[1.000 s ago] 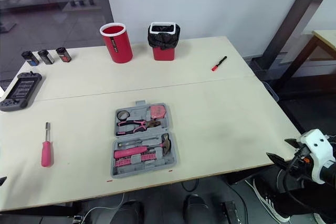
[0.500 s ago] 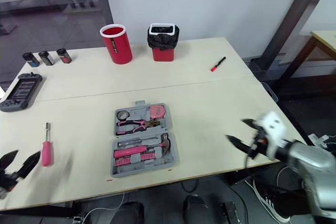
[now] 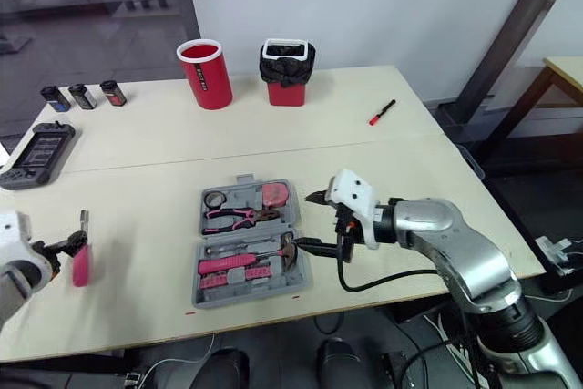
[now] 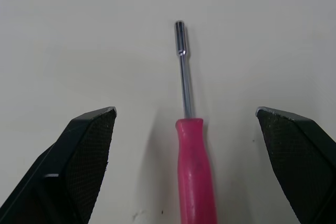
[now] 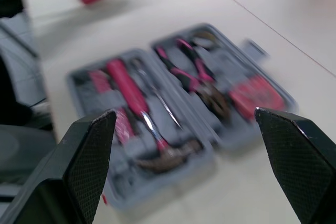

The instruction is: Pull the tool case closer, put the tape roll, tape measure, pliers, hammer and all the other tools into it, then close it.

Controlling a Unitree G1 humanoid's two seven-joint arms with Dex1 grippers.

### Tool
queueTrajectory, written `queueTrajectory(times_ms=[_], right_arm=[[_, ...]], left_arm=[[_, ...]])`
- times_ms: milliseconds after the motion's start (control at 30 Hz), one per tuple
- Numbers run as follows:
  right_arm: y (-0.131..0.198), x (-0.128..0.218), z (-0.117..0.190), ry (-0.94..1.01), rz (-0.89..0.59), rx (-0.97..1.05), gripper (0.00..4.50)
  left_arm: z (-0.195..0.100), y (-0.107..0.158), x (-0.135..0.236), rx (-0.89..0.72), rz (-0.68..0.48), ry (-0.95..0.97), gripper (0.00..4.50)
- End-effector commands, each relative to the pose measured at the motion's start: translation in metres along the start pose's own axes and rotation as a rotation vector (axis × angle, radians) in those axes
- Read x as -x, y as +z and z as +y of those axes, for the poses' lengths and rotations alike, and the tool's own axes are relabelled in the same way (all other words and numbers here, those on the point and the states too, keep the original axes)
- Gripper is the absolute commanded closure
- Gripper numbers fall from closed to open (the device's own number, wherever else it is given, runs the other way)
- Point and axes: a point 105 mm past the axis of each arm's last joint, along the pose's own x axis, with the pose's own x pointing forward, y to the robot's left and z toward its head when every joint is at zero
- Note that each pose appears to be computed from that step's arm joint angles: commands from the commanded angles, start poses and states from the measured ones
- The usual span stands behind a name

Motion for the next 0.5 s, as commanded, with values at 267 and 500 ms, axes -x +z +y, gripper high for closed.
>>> queueTrajectory(times_ms=[267,500], right_arm=[[0.011,-0.004,0.004,0.013,-0.022,0.040,0.06],[0.012,-0.003,0.006,-0.004,-0.022,0.032,0.06]], left_arm=[[-0.001,-0.009,-0.018,-0.007,0.174,-0.021,0.00],[-0.001,-0.011,-0.032,-0.023,0.222,-0.036,0.00]])
